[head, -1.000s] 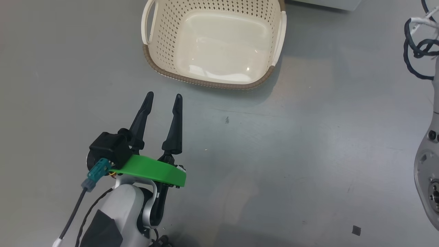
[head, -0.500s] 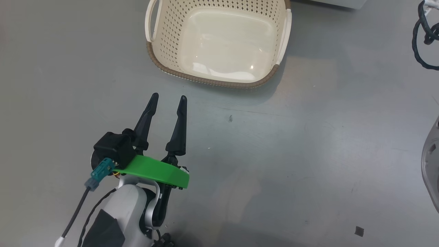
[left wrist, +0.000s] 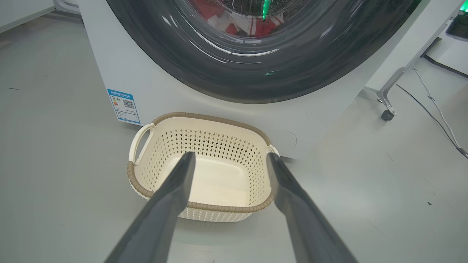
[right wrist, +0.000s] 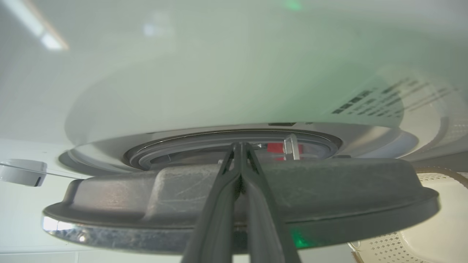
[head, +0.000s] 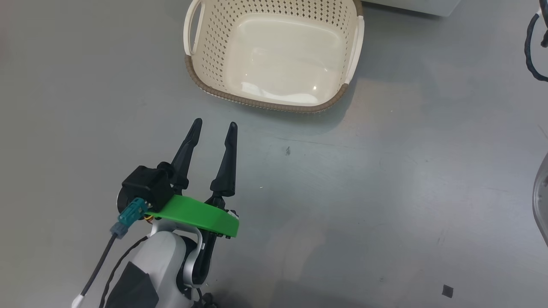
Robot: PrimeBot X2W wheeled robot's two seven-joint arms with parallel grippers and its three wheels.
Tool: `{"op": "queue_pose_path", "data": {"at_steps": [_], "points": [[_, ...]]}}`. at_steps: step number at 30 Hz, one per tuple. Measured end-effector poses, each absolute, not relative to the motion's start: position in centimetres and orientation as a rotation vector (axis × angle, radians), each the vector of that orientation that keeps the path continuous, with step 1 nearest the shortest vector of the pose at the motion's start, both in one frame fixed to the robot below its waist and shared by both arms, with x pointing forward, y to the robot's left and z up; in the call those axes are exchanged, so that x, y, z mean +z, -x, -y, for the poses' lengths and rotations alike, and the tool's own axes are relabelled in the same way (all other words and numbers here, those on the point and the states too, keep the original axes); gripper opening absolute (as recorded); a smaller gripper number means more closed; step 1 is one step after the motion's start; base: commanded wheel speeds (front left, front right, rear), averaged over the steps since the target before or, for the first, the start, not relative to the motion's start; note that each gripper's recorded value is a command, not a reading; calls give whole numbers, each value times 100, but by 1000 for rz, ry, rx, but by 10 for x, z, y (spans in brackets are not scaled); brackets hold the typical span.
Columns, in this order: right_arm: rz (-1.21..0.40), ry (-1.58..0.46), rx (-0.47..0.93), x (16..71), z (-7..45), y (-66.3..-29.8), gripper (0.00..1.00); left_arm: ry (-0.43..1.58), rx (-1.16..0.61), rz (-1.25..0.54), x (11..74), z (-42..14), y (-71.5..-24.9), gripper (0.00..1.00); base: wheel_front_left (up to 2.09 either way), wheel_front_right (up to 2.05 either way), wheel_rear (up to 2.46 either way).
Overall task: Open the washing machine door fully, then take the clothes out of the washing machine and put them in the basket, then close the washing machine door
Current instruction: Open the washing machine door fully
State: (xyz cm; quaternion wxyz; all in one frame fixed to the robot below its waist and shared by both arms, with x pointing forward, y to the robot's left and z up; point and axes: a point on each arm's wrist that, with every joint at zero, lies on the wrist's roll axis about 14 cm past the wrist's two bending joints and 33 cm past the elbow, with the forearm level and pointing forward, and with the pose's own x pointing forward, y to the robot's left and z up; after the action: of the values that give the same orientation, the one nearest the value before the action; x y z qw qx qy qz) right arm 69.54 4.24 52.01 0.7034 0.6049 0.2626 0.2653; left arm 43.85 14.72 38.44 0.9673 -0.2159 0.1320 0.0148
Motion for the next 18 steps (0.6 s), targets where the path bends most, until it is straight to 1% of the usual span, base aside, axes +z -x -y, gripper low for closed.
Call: {"op": "queue_pose_path", "data": {"at_steps": [15, 18], "points": [[-639, -1361, 604, 520, -43, -689, 0, 437, 18, -264, 387, -143, -439, 100, 0, 0, 0], [-652, -1389, 609, 522, -43, -687, 0, 435, 18, -262, 388, -144, -438, 100, 0, 0, 0]]}}
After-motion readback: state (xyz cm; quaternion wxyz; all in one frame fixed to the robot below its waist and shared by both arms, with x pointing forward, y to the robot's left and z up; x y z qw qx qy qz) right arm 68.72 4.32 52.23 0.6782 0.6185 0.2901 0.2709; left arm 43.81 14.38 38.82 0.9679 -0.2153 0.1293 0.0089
